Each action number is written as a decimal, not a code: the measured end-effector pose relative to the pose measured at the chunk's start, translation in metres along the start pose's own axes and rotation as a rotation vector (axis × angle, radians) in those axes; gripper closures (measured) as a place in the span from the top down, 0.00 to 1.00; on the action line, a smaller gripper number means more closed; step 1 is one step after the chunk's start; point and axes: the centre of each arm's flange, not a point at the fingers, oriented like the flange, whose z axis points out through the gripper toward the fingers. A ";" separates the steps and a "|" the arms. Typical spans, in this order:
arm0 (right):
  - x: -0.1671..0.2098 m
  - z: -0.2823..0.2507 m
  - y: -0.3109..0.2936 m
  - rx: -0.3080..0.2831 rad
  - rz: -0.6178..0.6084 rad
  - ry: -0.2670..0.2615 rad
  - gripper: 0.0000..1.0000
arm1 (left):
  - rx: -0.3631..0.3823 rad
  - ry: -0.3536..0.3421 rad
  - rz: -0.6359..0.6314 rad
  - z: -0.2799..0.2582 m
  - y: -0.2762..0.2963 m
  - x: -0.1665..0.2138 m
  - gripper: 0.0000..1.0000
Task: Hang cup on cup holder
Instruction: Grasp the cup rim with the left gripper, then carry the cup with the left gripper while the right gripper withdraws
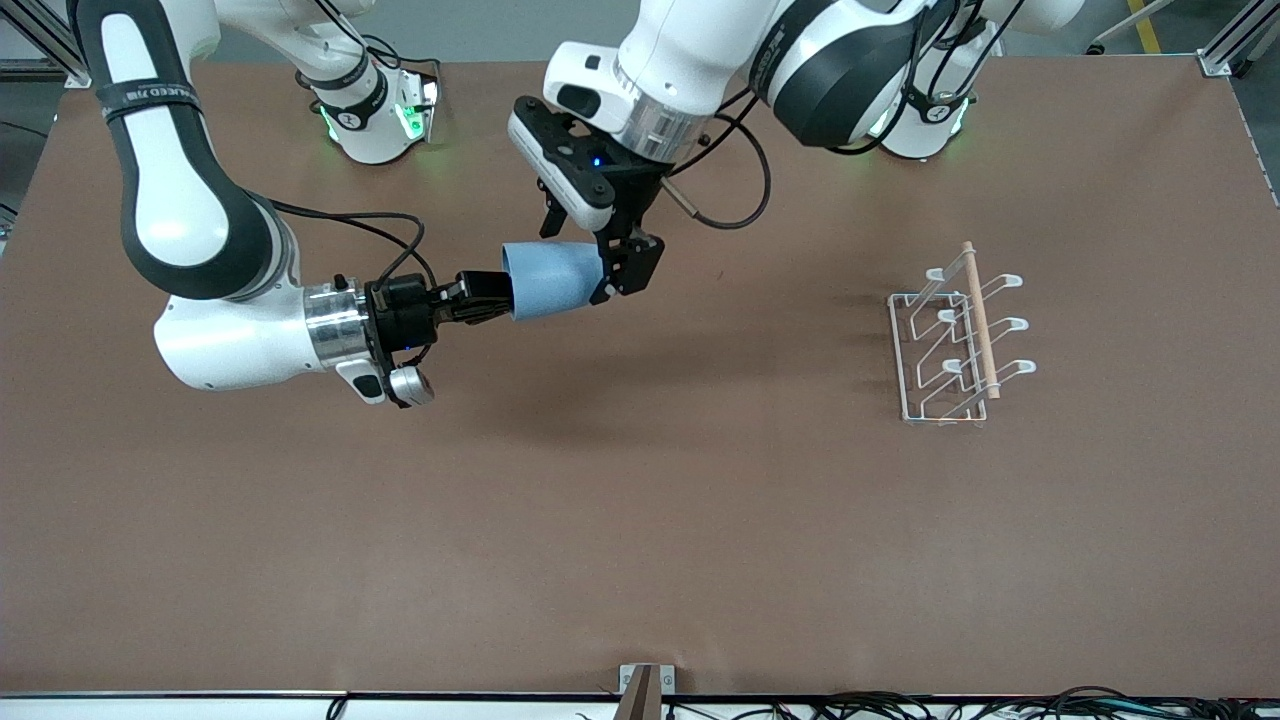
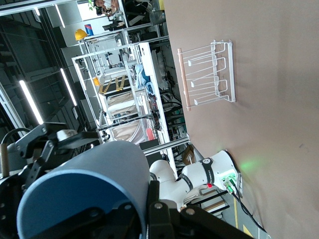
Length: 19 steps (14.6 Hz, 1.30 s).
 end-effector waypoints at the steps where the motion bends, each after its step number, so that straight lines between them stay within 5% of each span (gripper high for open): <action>1: 0.000 0.000 0.000 0.000 0.000 0.000 0.05 | -0.003 -0.006 0.014 0.006 0.000 -0.001 1.00; 5: 0.000 0.000 0.000 0.000 0.000 0.000 0.05 | -0.012 -0.022 0.046 0.020 0.000 -0.004 0.97; 9: 0.000 0.000 0.000 0.000 0.000 0.000 0.05 | -0.015 -0.027 0.066 0.023 0.000 -0.005 0.79; 11: 0.000 -0.001 0.000 0.001 0.002 0.001 0.09 | -0.014 -0.028 0.066 0.023 -0.001 -0.005 0.78; 17: 0.003 -0.010 0.003 -0.009 0.022 0.022 0.67 | -0.005 -0.169 0.065 0.017 -0.027 -0.021 0.77; 19: 0.005 -0.031 0.016 -0.090 0.024 0.045 0.90 | 0.000 -0.257 0.046 0.008 -0.054 -0.036 0.77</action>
